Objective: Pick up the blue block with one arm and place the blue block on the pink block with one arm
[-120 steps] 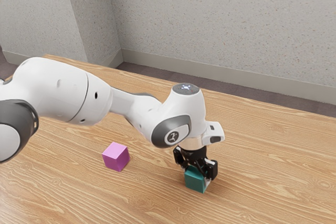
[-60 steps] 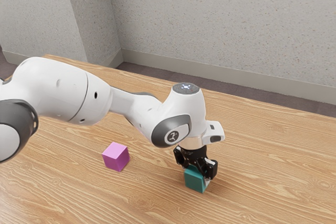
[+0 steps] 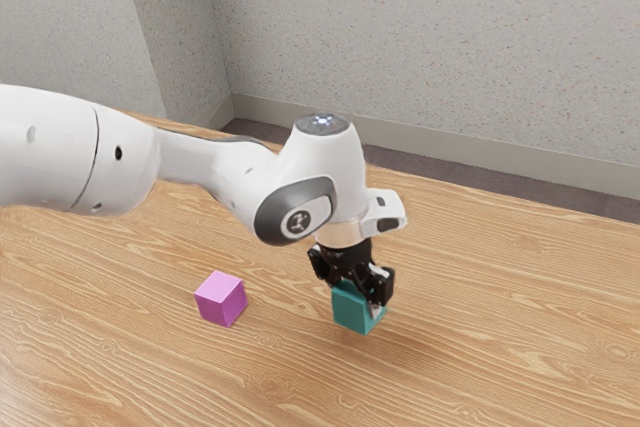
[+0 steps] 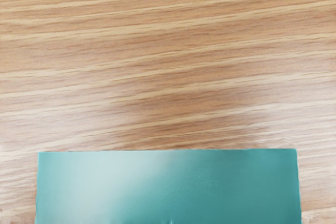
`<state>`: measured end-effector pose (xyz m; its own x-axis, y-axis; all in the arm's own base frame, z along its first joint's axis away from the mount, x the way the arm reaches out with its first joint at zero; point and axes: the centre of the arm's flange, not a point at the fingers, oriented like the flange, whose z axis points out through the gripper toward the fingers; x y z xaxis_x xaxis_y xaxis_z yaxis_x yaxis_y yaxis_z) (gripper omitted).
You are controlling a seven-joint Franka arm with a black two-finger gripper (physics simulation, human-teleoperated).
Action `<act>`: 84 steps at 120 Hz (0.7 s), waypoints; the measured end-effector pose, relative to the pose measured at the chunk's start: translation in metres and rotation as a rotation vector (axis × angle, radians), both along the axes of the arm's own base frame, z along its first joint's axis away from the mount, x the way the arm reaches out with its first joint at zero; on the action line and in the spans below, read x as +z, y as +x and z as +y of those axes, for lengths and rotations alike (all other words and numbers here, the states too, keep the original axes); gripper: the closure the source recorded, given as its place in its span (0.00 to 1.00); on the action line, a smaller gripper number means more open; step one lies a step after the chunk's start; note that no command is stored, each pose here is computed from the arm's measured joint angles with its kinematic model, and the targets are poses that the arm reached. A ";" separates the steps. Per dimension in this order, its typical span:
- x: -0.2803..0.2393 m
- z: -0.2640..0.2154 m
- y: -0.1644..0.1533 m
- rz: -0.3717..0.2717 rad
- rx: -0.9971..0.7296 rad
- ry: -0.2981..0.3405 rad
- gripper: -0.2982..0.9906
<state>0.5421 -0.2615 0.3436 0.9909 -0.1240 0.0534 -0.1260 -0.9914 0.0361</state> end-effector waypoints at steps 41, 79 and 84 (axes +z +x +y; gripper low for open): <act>0.027 0.027 -0.067 0.008 0.009 0.012 0.46; 0.041 0.117 -0.062 0.000 0.162 0.001 0.46; 0.042 0.132 -0.058 0.000 0.186 -0.001 0.46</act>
